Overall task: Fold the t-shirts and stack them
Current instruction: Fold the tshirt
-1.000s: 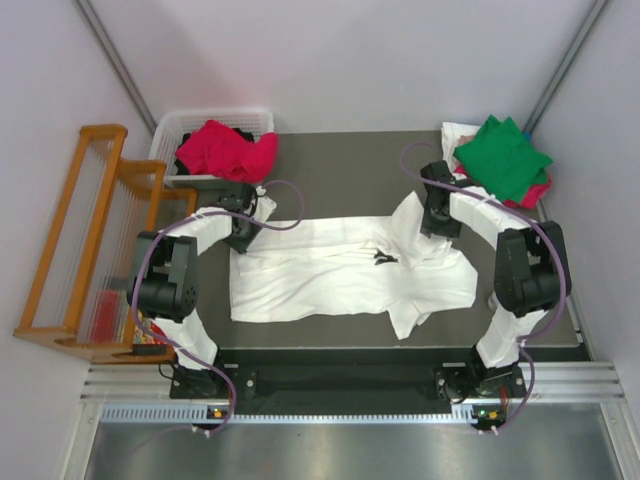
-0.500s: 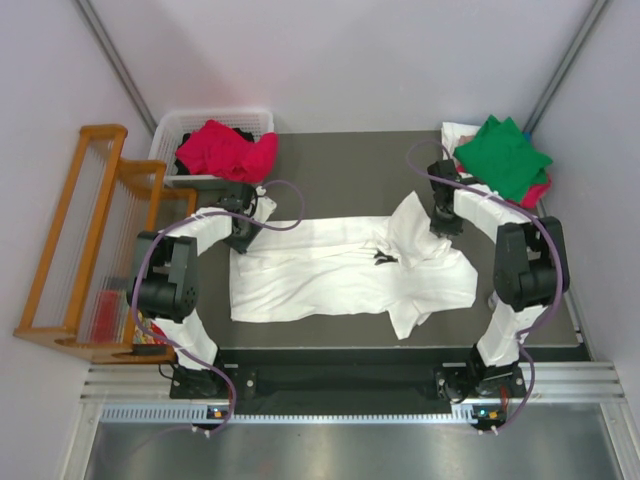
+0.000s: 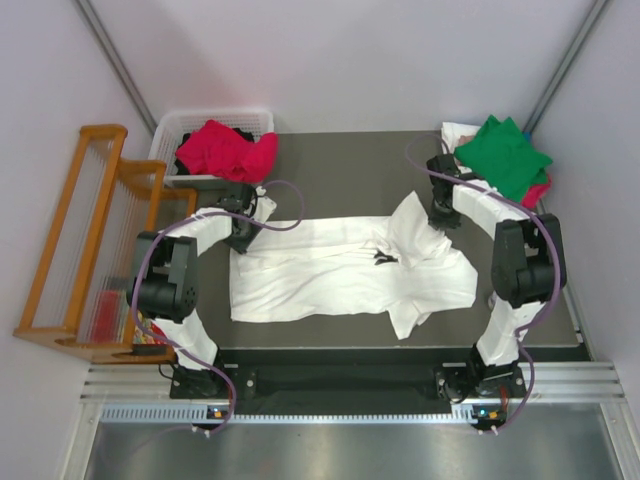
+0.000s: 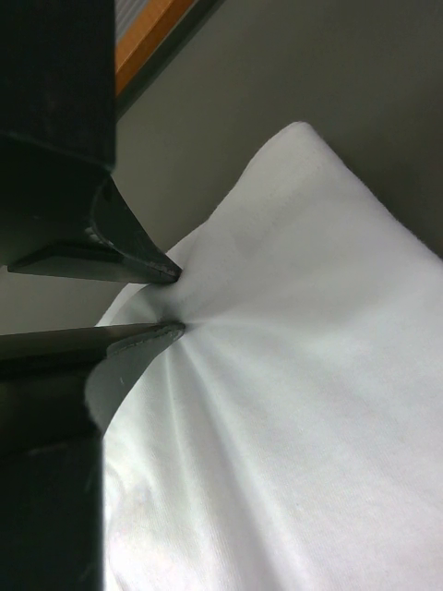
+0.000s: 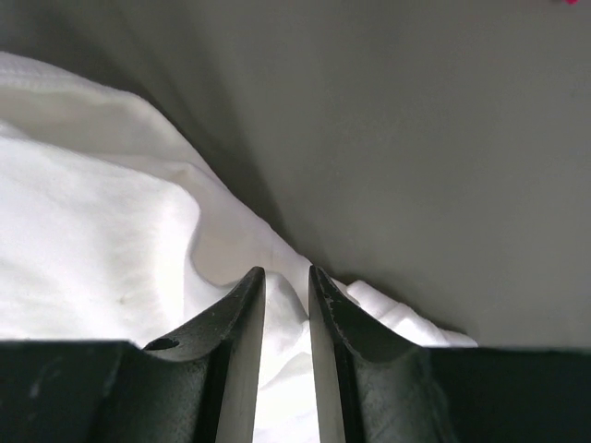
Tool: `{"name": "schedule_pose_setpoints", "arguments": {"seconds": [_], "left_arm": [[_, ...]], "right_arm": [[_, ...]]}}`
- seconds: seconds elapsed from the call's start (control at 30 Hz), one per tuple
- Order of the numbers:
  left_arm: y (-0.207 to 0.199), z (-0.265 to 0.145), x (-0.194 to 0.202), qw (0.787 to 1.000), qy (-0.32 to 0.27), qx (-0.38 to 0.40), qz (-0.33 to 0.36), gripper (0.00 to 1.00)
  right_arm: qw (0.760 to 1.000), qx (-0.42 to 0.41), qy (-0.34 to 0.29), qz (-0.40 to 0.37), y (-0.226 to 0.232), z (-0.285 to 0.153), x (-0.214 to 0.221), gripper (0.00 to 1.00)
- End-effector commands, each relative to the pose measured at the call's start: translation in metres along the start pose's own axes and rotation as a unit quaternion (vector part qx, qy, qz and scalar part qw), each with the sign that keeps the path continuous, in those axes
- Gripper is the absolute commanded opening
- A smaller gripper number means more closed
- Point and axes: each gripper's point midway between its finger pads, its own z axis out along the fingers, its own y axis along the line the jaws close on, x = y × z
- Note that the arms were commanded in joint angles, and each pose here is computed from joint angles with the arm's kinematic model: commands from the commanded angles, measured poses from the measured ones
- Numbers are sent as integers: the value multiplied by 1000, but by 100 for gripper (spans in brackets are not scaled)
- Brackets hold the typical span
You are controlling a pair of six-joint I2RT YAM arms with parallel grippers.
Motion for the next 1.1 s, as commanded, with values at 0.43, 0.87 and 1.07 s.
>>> {"name": "schedule_pose_setpoints", "arguments": {"seconds": [0.43, 0.87, 1.07], "left_arm": [[-15, 6, 32, 999, 48, 25, -4, 29], [-14, 5, 32, 999, 47, 23, -3, 29], [-15, 5, 30, 999, 45, 25, -4, 29]], "right_arm": [[1000, -20, -5, 17, 0, -10, -4, 12], [999, -13, -38, 23, -14, -43, 5, 0], [997, -5, -74, 29, -29, -76, -10, 1]]}}
